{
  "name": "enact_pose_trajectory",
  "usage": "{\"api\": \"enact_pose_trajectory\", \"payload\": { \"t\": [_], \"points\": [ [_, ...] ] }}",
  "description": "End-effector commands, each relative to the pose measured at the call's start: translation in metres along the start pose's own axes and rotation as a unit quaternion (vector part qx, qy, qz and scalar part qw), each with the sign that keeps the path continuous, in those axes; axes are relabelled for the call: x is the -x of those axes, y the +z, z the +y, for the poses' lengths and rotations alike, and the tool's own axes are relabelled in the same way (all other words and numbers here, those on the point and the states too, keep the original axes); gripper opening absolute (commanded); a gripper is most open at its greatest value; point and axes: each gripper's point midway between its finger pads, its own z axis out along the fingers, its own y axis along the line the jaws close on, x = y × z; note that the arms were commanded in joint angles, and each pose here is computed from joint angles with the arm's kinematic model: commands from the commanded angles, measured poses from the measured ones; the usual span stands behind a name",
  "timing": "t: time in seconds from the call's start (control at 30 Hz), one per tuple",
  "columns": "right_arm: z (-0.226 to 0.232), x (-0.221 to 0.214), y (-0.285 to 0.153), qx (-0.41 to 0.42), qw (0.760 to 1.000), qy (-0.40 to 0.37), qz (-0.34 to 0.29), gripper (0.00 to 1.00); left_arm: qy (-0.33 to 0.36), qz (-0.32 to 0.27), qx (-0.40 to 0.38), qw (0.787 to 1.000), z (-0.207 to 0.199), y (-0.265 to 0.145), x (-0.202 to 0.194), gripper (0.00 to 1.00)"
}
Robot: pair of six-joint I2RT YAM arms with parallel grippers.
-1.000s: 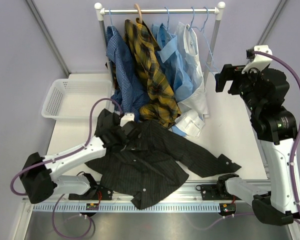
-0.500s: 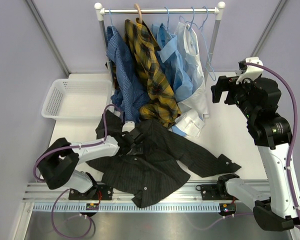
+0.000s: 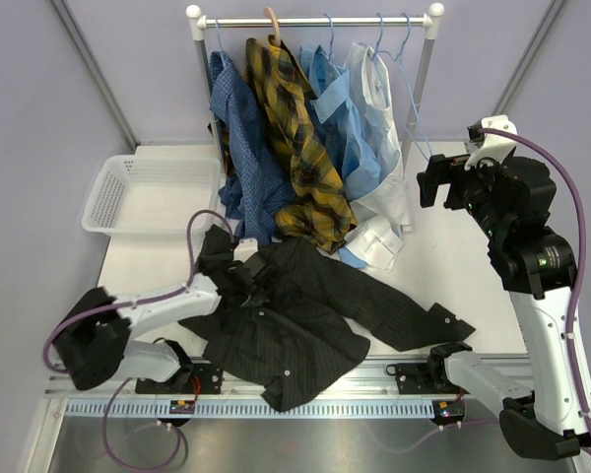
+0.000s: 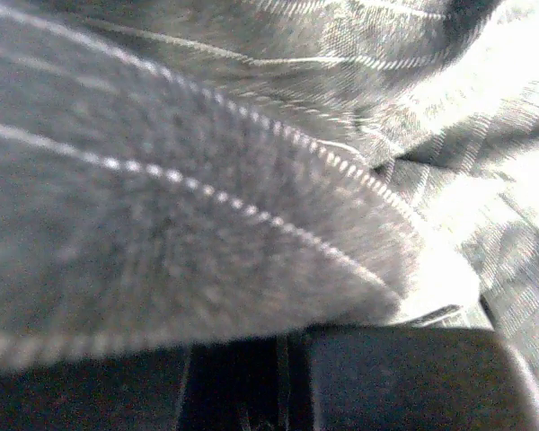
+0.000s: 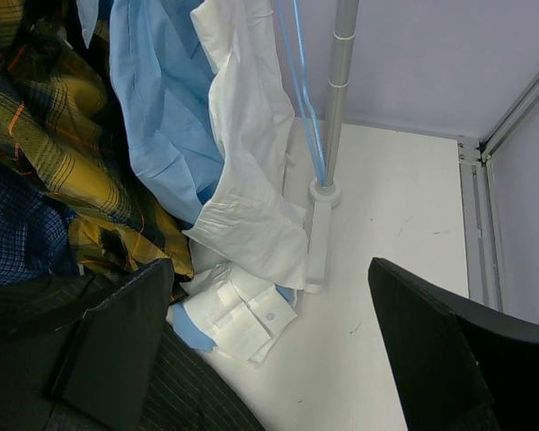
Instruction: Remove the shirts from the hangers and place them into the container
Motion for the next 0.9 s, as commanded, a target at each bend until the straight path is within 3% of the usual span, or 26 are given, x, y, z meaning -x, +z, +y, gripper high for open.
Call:
{"api": "enact_pose_trajectory", "payload": {
  "t": [0.0,0.13,0.43,0.7,0.87],
  "points": [
    [0.003,0.012,-0.009,0.012,1.0,-0.015,-0.015,1.0,-0.039,-0.045,-0.022,0.998,0.008,-0.059,0.038,0.0],
    [0.002,0.024,-0.014,0.012,0.999,-0.014,-0.031,0.99,-0.082,-0.129,0.034,0.988,0.062,-0.117,0.099,0.0],
    [0.013,0.04,-0.02,0.042,0.998,-0.009,-0.048,0.99,-0.126,-0.24,0.158,0.95,0.152,-0.203,0.169,0.0],
    [0.033,0.04,-0.022,0.093,0.994,0.015,-0.047,1.0,-0.172,-0.371,0.212,0.888,0.19,-0.312,0.236,0.0],
    [0.044,0.034,-0.017,0.122,0.991,0.024,-0.041,1.0,-0.181,-0.416,0.219,0.864,0.188,-0.35,0.275,0.0]
  ]
}}
